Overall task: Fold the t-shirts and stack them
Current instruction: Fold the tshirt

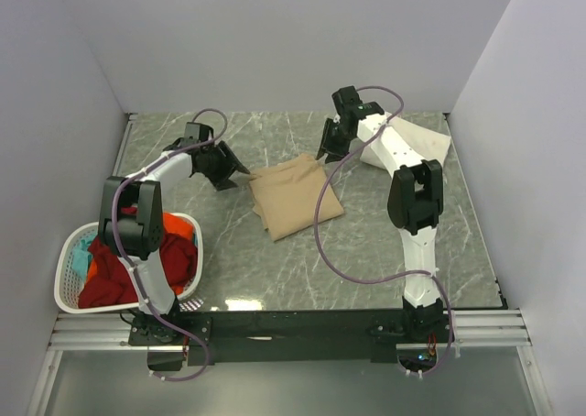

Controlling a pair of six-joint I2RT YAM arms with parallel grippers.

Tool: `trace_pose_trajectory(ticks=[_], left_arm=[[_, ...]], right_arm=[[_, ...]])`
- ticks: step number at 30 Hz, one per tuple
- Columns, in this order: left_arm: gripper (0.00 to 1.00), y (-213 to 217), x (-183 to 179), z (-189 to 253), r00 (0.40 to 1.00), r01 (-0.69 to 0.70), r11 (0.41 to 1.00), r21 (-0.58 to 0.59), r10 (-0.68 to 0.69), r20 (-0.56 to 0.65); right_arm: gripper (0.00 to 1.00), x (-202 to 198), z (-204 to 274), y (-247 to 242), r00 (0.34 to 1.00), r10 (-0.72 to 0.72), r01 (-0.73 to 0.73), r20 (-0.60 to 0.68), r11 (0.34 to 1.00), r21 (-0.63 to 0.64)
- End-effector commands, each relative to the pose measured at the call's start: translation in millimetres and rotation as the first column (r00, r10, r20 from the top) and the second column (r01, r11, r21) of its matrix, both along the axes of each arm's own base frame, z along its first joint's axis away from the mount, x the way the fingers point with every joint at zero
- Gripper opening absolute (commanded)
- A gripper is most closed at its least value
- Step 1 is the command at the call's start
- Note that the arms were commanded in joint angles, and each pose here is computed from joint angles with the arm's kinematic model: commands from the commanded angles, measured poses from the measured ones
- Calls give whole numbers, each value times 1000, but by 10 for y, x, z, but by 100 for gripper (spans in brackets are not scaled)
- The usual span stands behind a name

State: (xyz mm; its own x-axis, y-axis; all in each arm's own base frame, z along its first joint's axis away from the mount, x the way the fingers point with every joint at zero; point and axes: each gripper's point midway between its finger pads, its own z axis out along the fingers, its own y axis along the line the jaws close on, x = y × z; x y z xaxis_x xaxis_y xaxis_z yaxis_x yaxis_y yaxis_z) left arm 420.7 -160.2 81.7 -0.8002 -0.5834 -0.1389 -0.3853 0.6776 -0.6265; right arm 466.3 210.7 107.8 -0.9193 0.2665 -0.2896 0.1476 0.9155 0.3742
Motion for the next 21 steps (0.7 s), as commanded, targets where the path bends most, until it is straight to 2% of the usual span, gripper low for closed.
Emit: trace_pose_trajectory(ticks=[1,2,4,8,11,14,21], left_arm=[[72,201,298,197,990,-102,994,51,96,104],[75,215,337,255,988,-107,993,57,100,120],[83,204,347,354,985,-100,993,58,91,148],[84,128,221,351,988,-48,996,69,37,151],[83,0,62,274,991,0,997,73,-10,132],[82,-154,-87,179,992,47,996,77,-55,114],[81,-430,-322,-92,990,130,984,125,-136,41]], right_arm=[[43,332,423,135,982,51,-68,179,993,95],[49,344,554,155,975,60,-84,214,991,107],[53,374,678,162,960,82,-113,267,988,104],[67,325,878,88,932,126,-165,341,982,89],[74,183,847,67,929,162,-208,333,972,108],[80,34,754,40,928,196,-240,316,965,107],[83,-291,445,-52,945,211,-255,249,954,158]])
